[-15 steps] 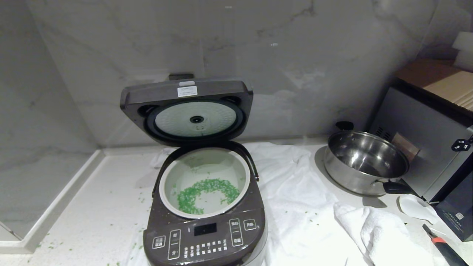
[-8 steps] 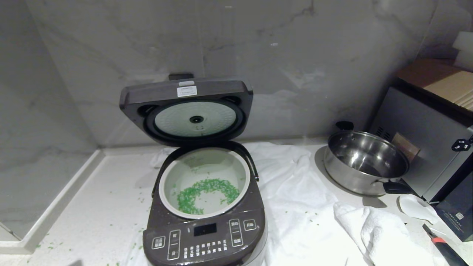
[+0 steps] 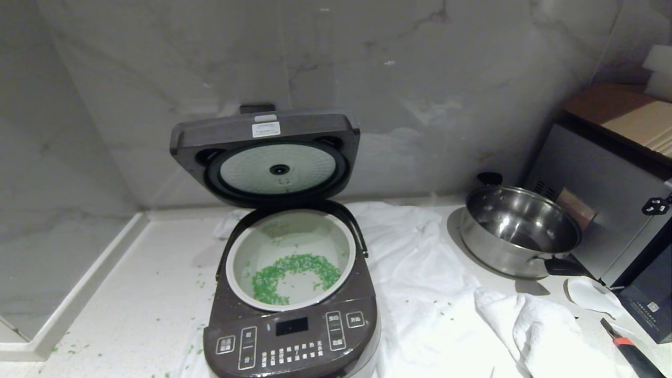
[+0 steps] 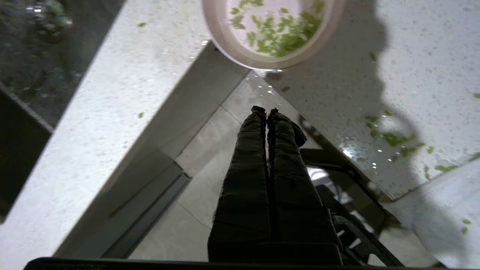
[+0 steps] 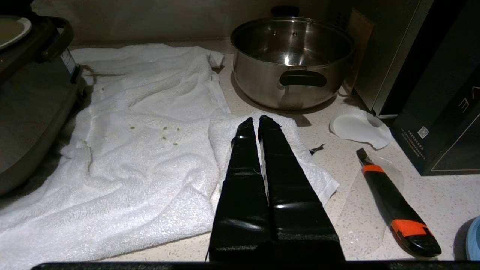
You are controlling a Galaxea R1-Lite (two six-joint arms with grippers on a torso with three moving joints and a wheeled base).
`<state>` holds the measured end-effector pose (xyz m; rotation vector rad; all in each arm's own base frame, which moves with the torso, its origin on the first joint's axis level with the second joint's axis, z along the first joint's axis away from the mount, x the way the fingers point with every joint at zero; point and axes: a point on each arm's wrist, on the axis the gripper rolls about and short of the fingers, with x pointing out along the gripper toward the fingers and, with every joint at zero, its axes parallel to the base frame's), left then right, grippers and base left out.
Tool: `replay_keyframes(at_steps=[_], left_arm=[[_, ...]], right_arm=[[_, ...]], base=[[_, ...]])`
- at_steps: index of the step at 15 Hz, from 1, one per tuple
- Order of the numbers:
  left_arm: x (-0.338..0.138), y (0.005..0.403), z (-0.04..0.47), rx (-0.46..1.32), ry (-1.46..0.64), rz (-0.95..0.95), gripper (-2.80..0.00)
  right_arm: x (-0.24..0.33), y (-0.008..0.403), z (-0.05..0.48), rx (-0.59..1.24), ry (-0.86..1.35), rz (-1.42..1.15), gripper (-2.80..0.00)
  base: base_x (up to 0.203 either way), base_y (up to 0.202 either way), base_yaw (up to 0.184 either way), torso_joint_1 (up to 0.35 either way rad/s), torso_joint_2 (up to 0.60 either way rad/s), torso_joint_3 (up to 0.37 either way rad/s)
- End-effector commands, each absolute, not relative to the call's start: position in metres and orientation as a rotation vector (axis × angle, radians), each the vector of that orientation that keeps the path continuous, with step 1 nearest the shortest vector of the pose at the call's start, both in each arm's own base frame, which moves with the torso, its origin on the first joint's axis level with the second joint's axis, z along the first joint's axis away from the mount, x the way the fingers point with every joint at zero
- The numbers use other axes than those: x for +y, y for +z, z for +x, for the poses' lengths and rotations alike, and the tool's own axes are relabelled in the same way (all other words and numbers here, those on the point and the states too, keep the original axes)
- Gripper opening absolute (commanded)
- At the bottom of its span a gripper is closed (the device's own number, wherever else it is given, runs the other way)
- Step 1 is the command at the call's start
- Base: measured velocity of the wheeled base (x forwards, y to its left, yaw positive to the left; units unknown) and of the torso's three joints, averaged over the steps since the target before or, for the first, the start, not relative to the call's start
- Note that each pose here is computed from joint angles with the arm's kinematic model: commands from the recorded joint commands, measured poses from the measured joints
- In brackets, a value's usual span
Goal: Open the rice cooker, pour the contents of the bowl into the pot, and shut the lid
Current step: Pick up the bowl on the table
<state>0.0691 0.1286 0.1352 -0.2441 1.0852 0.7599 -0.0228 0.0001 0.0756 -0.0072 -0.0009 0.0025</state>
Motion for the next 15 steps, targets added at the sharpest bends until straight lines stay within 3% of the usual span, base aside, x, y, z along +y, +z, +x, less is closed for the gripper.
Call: replay_keyframes(at_steps=[1,9,10,15], left_arm=[[0.133,0.126,0.072,1.098,0.697,-0.304,-2.8],[0.186,0.094,0.085,1.135,0.733,-0.387,-2.8],[0.196,0.09,0.085,1.128,0.752,-0.398,0.0],[0.232,0.073,0.079,1.133,0.814,-0.476,0.0]], right_arm=[[0.0,0.076,-0.023,-0.001,0.003,-0.008,-2.8],[0.0,0.075,-0.023,0.0,0.003,-0.008,-2.8],[0.0,0.076,-0.023,-0.001,0.003,-0.008,-2.8],[0.0,0.075,-0.023,-0.001,0.003,-0.008,-2.8]], base=[[0.0,0.0,0.0,0.0,0.0,0.0],[0.0,0.0,0.0,0.0,0.0,0.0],[0.0,0.0,0.0,0.0,0.0,0.0],[0.0,0.0,0.0,0.0,0.0,0.0]])
